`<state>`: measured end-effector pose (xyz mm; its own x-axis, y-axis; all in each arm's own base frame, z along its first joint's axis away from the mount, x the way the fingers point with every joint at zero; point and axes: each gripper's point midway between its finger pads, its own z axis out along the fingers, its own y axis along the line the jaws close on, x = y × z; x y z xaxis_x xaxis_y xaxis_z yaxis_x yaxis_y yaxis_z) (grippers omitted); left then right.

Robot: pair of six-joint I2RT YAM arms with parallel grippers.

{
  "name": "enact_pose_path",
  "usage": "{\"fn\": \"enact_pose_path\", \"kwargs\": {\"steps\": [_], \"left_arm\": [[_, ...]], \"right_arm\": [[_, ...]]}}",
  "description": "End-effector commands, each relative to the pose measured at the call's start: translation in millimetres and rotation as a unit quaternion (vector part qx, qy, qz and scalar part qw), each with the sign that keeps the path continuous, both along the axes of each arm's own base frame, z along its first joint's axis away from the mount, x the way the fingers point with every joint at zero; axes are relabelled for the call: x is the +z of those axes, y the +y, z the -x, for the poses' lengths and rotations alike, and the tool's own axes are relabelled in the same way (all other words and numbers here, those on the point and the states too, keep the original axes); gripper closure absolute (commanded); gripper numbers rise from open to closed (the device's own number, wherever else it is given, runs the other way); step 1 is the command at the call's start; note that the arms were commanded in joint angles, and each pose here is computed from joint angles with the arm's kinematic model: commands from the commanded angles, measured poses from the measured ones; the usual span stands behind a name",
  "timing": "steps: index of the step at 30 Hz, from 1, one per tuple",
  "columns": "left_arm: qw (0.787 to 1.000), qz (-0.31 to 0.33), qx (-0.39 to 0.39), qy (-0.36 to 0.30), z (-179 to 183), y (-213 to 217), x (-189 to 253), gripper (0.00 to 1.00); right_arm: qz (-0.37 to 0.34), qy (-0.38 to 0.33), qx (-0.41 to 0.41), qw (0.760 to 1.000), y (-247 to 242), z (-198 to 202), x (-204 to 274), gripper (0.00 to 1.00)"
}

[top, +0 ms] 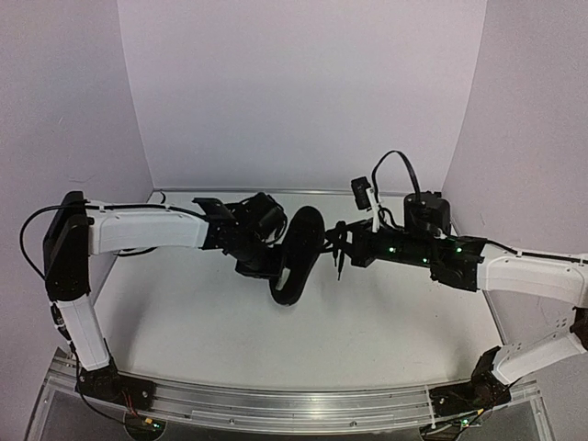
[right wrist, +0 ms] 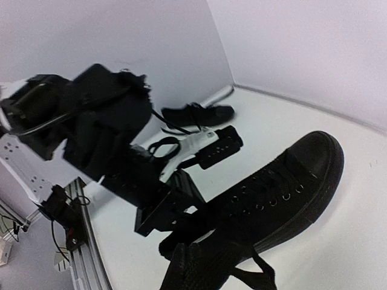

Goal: Tie the shoes

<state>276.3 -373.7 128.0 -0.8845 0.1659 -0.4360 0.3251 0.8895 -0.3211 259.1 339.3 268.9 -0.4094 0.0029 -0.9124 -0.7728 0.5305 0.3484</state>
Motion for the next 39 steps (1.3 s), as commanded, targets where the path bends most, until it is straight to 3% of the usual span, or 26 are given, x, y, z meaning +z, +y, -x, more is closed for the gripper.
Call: {"fn": "enact_pose_path", "kwargs": {"steps": [1, 12, 19, 26, 30, 32, 35, 39], "left_arm": [[0.991, 0.085, 0.098, -0.038, -21, -36, 16, 1.00], [0.988, 0.097, 0.116, 0.026, -6, -77, -43, 0.99], [0.988, 0.112, 0.093, 0.056, 4, -86, -50, 0.80], [0.989, 0.131, 0.056, 0.046, 10, -80, -13, 0.65], [0.989, 0.144, 0.044, 0.012, 5, -46, 11, 0.38], [0.986, 0.161, 0.038, -0.022, -2, -27, 31, 0.31], [0.978, 0.197, 0.007, -0.062, -2, -11, 56, 0.30], [0.951, 0.270, -0.108, -0.105, 23, -26, 87, 0.33]], "right_arm": [[0.027, 0.054, -0.052, 0.997, -12, -14, -18, 1.00], [0.034, 0.087, -0.065, 0.994, -25, -25, -33, 1.00], [0.043, 0.095, -0.040, 0.994, -17, -25, -41, 1.00], [0.043, 0.107, -0.021, 0.993, -5, -27, -45, 1.00], [0.036, 0.105, -0.003, 0.994, 1, -25, -38, 1.00], [0.032, 0.104, 0.007, 0.994, 4, -23, -34, 1.00], [0.025, 0.106, 0.011, 0.994, 6, -23, -29, 1.00], [0.014, 0.110, 0.011, 0.994, 9, -25, -23, 0.99]]}}
